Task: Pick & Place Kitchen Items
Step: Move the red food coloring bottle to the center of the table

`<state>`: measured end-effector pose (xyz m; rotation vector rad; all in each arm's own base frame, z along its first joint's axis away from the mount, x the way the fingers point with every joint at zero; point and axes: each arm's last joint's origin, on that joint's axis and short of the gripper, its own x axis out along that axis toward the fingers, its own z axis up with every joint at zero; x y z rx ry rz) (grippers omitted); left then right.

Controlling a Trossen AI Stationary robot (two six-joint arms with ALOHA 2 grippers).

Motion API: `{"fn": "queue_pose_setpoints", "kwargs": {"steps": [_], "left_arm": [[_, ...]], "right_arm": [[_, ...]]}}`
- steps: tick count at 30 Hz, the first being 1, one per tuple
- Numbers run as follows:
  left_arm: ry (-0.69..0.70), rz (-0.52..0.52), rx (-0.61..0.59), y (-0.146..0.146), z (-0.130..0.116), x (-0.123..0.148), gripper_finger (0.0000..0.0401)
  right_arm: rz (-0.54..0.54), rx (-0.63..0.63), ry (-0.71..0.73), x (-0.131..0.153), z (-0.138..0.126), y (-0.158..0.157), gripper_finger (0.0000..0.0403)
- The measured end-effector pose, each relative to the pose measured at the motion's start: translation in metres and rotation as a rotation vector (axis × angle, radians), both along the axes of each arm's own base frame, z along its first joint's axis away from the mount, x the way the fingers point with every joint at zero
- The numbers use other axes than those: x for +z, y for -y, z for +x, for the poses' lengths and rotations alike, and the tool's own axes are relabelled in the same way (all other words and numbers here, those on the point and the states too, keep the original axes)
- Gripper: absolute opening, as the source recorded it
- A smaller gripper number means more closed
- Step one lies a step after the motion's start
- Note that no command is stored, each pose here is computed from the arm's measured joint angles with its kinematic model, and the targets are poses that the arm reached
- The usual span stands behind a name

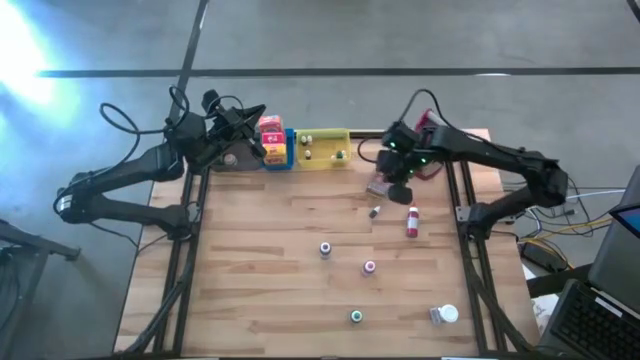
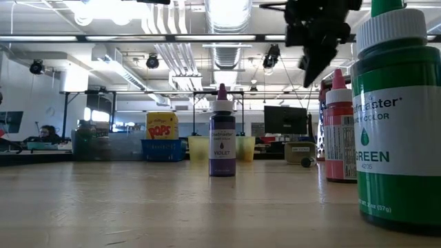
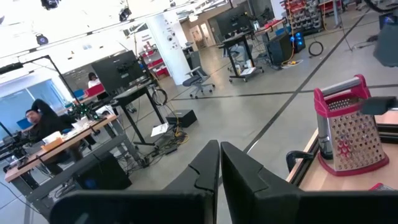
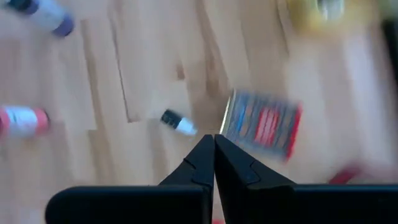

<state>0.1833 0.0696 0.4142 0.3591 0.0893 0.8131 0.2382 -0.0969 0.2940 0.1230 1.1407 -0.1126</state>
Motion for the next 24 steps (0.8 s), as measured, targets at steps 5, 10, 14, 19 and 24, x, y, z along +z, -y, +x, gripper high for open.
{"fn": "queue_pose_setpoints", "kwargs": {"steps": [5, 10, 14, 19, 24], "left_arm": [[0.000, 0.000, 0.000, 0.000, 0.000, 0.000, 0.0022], [0.000, 0.000, 0.000, 0.000, 0.000, 0.000, 0.0022], [0.000, 0.000, 0.000, 0.000, 0.000, 0.000, 0.0022], [0.000, 0.000, 0.000, 0.000, 0.000, 0.000, 0.0022], [0.000, 0.000, 0.000, 0.000, 0.000, 0.000, 0.0022]], "right_arm": [[0.135, -0.416, -0.050, -0.020, -0.021, -0.007, 0.0008], [0.145, -0.679, -0.147, -0.043, -0.042, -0.013, 0.0008], [0.180, -0.827, -0.206, -0.064, -0.056, -0.018, 0.0014], [0.274, -0.954, -0.219, -0.081, -0.064, -0.024, 0.0053], [0.348, -1.069, -0.129, -0.079, -0.061, -0.023, 0.0115]]}}
